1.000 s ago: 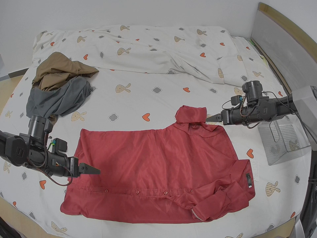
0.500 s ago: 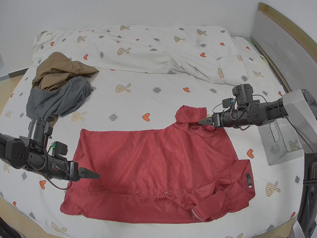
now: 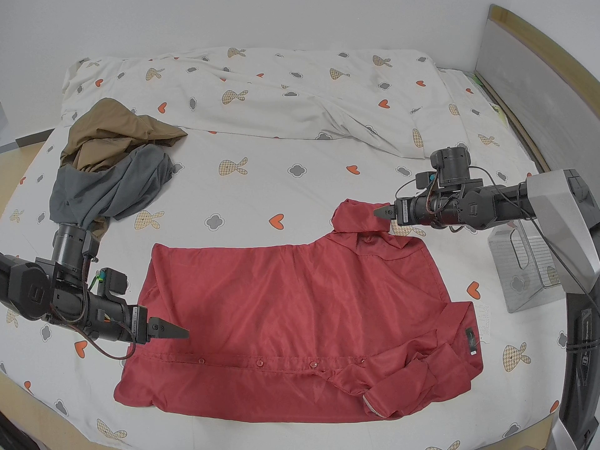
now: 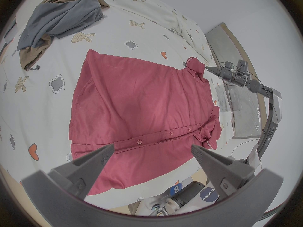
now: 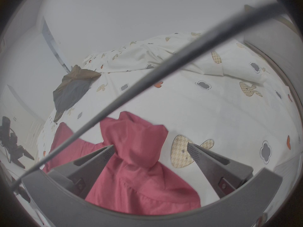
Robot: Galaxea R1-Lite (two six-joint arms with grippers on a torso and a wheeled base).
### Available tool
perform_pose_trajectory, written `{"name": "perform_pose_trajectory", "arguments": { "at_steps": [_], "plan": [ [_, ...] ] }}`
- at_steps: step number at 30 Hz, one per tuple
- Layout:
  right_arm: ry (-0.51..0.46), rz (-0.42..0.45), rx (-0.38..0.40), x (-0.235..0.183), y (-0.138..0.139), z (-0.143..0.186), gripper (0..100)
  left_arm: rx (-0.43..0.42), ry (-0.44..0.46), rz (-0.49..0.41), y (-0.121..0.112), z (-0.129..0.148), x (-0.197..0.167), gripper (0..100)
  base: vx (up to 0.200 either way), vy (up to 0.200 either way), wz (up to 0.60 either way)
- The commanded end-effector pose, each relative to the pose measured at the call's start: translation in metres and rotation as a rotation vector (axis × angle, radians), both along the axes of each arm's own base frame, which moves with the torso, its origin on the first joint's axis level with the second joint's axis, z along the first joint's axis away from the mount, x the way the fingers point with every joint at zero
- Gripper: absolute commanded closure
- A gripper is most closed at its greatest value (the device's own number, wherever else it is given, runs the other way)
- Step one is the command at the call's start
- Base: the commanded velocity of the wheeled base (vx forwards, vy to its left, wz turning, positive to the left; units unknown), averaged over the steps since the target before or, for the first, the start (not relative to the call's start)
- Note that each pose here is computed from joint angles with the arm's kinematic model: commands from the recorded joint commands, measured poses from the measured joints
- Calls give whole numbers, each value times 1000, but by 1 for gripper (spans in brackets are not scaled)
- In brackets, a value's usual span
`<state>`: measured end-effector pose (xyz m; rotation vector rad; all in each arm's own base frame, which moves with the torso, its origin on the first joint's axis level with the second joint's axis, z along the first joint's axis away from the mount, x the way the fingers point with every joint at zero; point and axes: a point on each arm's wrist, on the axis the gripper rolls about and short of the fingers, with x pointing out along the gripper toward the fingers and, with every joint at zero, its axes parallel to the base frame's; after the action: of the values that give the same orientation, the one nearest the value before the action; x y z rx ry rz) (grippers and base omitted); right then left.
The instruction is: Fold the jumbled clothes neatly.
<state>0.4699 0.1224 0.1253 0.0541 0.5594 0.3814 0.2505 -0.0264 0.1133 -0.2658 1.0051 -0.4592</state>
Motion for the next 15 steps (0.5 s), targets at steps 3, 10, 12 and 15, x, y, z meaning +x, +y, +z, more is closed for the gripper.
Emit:
{"name": "perform_pose_trajectory", "arguments": {
  "at_steps": [3,10,12,15],
  "plan": [
    [4,-11,22,11,10,-12,0,0,-2,0,0,1,0,0,0,0,0],
    [5,-10,38,18,18,-17,0,-1,-1,2,0,1,0,0,0,0,0],
    [1,-13,38,20,19,-18,0,-1,0,2,0,0,-1,0,0,0,0],
    [-2,-15,43,22,21,-19,100,2,6,2,0,-1,-2,0,0,0,0]
  ]
}}
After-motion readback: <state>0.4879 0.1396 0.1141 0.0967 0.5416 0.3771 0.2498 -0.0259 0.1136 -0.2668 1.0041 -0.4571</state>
